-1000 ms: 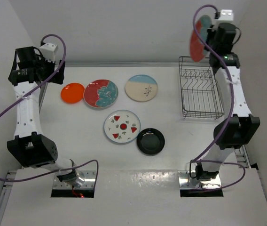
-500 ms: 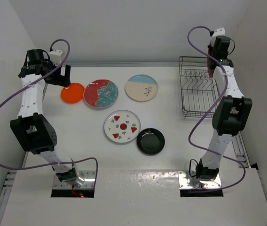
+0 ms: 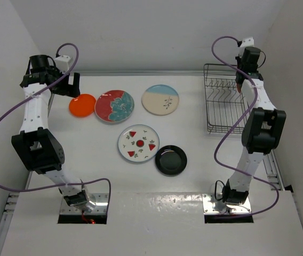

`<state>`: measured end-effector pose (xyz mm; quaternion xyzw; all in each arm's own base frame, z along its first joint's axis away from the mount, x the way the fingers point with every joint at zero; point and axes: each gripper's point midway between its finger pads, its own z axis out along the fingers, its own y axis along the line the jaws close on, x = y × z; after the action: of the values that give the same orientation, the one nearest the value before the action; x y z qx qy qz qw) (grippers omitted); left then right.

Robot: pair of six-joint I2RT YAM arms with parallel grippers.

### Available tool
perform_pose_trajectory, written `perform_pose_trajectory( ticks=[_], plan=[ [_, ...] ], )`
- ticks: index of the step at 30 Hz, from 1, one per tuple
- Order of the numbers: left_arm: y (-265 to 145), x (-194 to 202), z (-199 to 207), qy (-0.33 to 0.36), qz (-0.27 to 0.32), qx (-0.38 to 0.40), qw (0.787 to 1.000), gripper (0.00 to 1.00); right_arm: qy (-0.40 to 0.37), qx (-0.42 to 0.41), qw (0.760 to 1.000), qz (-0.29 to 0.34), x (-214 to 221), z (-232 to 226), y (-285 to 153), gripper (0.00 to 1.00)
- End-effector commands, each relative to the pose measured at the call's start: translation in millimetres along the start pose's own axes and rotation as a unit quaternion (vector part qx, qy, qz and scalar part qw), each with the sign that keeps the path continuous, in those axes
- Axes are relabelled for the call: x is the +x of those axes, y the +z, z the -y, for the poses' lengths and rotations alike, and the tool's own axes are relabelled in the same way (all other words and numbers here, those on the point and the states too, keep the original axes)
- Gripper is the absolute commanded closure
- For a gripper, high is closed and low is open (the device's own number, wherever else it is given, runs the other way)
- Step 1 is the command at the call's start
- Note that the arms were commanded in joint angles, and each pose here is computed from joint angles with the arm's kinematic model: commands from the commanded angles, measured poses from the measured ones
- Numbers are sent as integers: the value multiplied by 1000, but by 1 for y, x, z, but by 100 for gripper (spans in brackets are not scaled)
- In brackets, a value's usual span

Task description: Load the plates into the dish rack

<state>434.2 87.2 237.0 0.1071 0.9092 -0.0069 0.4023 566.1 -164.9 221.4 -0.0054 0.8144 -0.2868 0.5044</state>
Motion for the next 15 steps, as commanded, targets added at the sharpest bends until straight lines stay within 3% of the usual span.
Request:
perform_pose_trajectory(
  ticks=[1, 7, 15],
  plan=[
    [-12, -18, -5, 4, 29, -6, 1000, 0, 80, 106, 968, 212, -145, 100, -71, 100],
    [-13, -18, -6, 4, 27, -10, 1000, 0, 57, 113, 975, 186, -116, 98, -59, 100],
    [-11, -14, -7, 7, 21, -13, 1000, 0, 53, 115, 974, 189, -116, 100, -58, 100]
  ],
)
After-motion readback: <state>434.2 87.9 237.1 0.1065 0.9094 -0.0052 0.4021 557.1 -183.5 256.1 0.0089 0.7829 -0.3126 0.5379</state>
